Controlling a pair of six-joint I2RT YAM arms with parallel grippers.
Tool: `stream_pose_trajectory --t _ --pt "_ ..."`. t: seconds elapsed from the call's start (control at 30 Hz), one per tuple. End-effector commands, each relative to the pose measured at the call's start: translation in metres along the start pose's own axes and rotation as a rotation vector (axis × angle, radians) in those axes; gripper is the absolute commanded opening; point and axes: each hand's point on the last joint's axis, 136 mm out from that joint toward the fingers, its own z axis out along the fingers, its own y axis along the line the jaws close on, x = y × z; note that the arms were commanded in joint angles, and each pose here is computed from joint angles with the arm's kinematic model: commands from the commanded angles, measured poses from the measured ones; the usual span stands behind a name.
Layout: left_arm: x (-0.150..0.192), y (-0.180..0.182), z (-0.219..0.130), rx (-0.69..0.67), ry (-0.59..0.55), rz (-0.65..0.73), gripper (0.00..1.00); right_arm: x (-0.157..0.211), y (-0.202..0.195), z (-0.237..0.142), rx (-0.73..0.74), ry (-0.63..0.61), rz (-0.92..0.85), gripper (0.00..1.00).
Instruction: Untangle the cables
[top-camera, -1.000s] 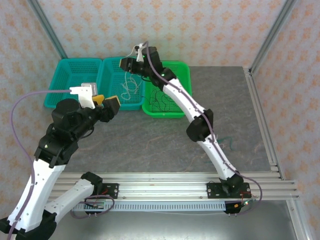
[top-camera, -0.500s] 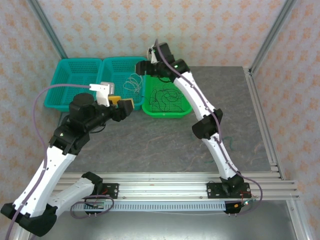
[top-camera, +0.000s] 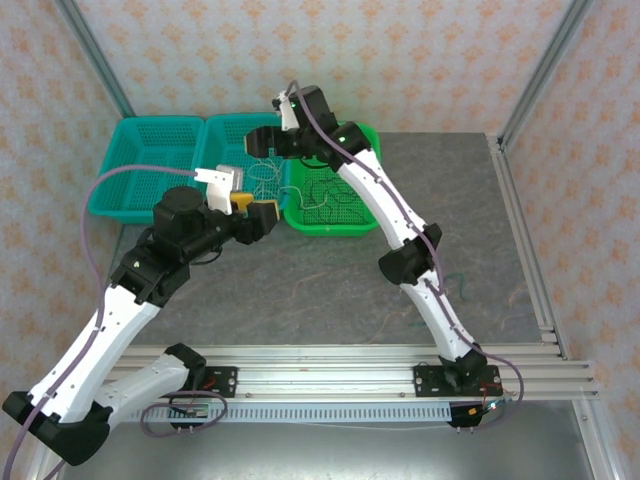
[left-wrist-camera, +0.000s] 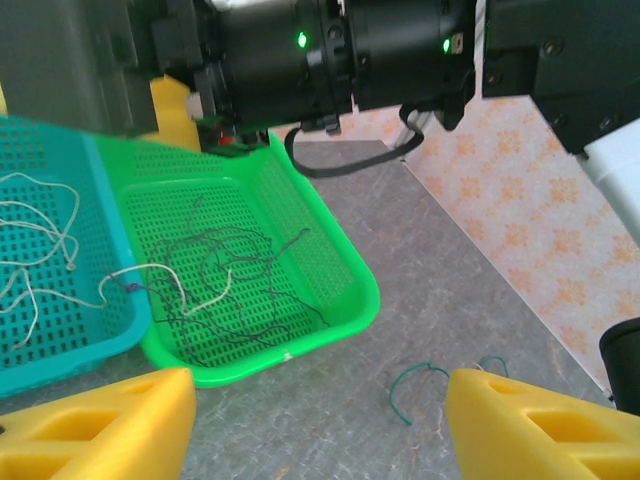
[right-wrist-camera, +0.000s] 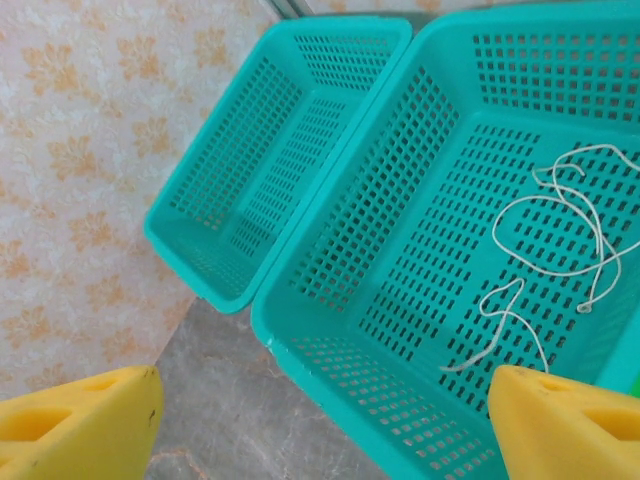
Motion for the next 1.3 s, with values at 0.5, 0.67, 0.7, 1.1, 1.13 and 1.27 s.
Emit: stream_pose_trajectory --t 0.5,0.67,0.7,1.1,1.13,1.27 --pt "0.034 0.068 0.092 -0.434 0.232 -0.254 0.43 0.030 -0.138 -0.199 0.831 0.255 -0.209 0.80" --pt "0.058 0.083 0.123 -0.676 0.288 -0.389 0.31 0.034 -0.146 -0.261 0.942 0.159 -0.209 0.88" --pt "0.061 0.083 0.130 -0.705 0.291 -0.396 0.30 0.036 -0.144 -0.268 0.938 0.132 -0.201 0.89" --pt "0.084 0.120 0.193 -1.062 0.318 -0.380 0.28 0.083 -0.132 -0.288 0.827 0.005 -0.072 0.91" --pt "0.084 0.122 0.198 -1.063 0.318 -0.366 0.29 0.084 -0.131 -0.291 0.824 -0.005 -0.070 0.91" --pt "0.086 0.129 0.204 -1.099 0.320 -0.343 0.29 0.088 -0.131 -0.298 0.832 -0.028 -0.068 0.91"
